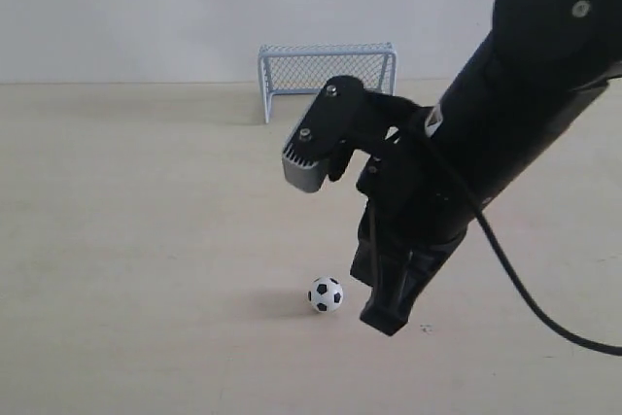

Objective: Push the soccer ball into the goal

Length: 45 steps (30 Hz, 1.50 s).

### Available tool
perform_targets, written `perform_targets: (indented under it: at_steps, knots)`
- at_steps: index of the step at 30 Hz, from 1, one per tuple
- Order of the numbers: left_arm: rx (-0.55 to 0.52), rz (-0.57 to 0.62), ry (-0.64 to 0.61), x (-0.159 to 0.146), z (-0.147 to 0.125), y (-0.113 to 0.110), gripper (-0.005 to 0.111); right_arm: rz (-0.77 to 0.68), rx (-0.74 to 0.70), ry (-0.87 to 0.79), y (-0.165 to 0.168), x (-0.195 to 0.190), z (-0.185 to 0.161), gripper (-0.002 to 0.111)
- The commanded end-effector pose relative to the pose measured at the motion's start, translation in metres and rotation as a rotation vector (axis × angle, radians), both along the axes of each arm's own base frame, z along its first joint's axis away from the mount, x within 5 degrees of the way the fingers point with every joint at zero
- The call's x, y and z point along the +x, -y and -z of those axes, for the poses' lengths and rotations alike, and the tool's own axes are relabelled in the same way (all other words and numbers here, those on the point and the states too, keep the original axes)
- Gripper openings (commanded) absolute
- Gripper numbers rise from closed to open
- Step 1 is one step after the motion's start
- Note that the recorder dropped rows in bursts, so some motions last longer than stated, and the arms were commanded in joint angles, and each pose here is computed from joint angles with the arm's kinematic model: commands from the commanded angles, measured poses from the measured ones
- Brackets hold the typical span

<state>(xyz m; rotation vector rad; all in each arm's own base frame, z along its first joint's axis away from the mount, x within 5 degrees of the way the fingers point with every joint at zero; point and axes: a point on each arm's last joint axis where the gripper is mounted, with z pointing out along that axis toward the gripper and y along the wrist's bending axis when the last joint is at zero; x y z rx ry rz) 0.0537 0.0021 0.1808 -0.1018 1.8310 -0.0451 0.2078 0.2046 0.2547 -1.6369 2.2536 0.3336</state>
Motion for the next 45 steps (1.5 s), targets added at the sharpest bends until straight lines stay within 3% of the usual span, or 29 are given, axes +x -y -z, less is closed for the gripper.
perform_targets:
  at_steps: [1,13,19,45]
  knots:
    - [-0.013,-0.003,0.011,0.000,-0.002,0.000,0.006,-0.048,-0.068,-0.027,-0.009,0.010,0.023,0.000]
    - [-0.013,-0.003,0.011,0.000,-0.002,0.000,0.006,-0.223,-0.163,-0.037,-0.044,0.001,0.070,0.000]
    - [-0.013,-0.003,0.011,0.000,-0.002,0.000,0.006,-0.222,-0.185,-0.054,-0.049,0.004,0.089,0.000]
    - [-0.013,-0.003,0.011,0.000,-0.002,0.000,0.006,-0.242,-0.210,0.023,-0.053,0.015,0.109,0.000]
